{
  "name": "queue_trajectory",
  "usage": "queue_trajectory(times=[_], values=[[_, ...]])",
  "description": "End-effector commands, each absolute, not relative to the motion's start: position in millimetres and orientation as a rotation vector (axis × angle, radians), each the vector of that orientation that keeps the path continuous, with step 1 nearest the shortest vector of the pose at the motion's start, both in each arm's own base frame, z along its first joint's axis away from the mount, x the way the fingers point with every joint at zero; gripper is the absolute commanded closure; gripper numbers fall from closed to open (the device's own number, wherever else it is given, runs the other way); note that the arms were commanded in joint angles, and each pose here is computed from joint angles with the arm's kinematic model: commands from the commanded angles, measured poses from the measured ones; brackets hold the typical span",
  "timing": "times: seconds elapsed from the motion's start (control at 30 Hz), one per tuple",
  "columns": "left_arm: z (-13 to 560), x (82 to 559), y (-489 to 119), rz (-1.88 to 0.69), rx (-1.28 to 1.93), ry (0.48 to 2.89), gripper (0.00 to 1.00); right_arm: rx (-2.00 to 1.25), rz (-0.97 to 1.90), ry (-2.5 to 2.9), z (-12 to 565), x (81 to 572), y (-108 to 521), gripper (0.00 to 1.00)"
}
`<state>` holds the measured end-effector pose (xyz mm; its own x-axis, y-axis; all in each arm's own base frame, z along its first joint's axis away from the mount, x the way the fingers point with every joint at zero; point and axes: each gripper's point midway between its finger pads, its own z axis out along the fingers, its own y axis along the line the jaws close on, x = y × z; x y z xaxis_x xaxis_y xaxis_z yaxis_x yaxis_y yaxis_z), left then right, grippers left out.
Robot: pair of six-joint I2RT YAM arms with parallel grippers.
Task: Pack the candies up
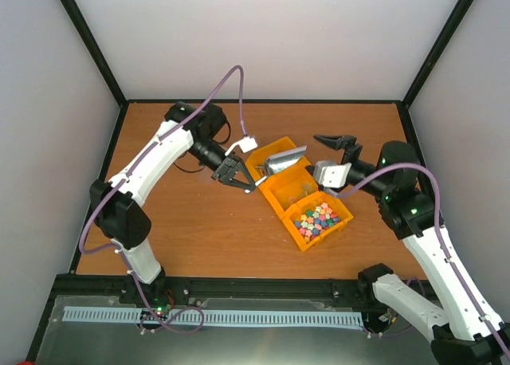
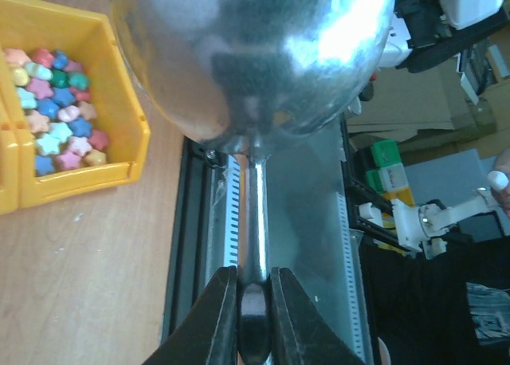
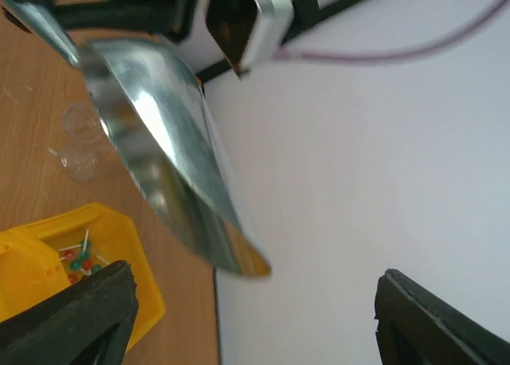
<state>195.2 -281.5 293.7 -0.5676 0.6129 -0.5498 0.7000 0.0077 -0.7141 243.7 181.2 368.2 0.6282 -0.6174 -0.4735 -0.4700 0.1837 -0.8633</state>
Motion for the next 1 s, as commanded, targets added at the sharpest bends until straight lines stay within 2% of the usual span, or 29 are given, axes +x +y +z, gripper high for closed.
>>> queue_trajectory(times=[0.0, 0.07, 0.2, 0.43, 0.83, 0.97], values=[[300, 178, -292, -1.766, 1.397, 2.166, 0.99, -1.504, -0.267, 0.69, 382, 222, 199, 0.22], [299, 175, -294, -1.784, 1.395, 2.177, 0.99, -1.508, -0.298, 0.626, 381, 216, 206, 0.29], [296, 174, -298, -1.812, 1.39, 2.196, 0.99, -1.568, -0.371, 0.497, 371, 205, 220, 0.33], [286, 152, -307, -1.818, 1.483, 2.223, 0.99, -1.59, -0.476, 0.343, 361, 199, 235, 0.48], [284, 150, -311, -1.85, 1.475, 2.234, 0.99, -1.613, -0.548, 0.22, 347, 182, 231, 0.9], [284, 152, -312, -1.851, 1.479, 2.225, 0.99, -1.61, -0.543, 0.228, 349, 180, 229, 0.97]])
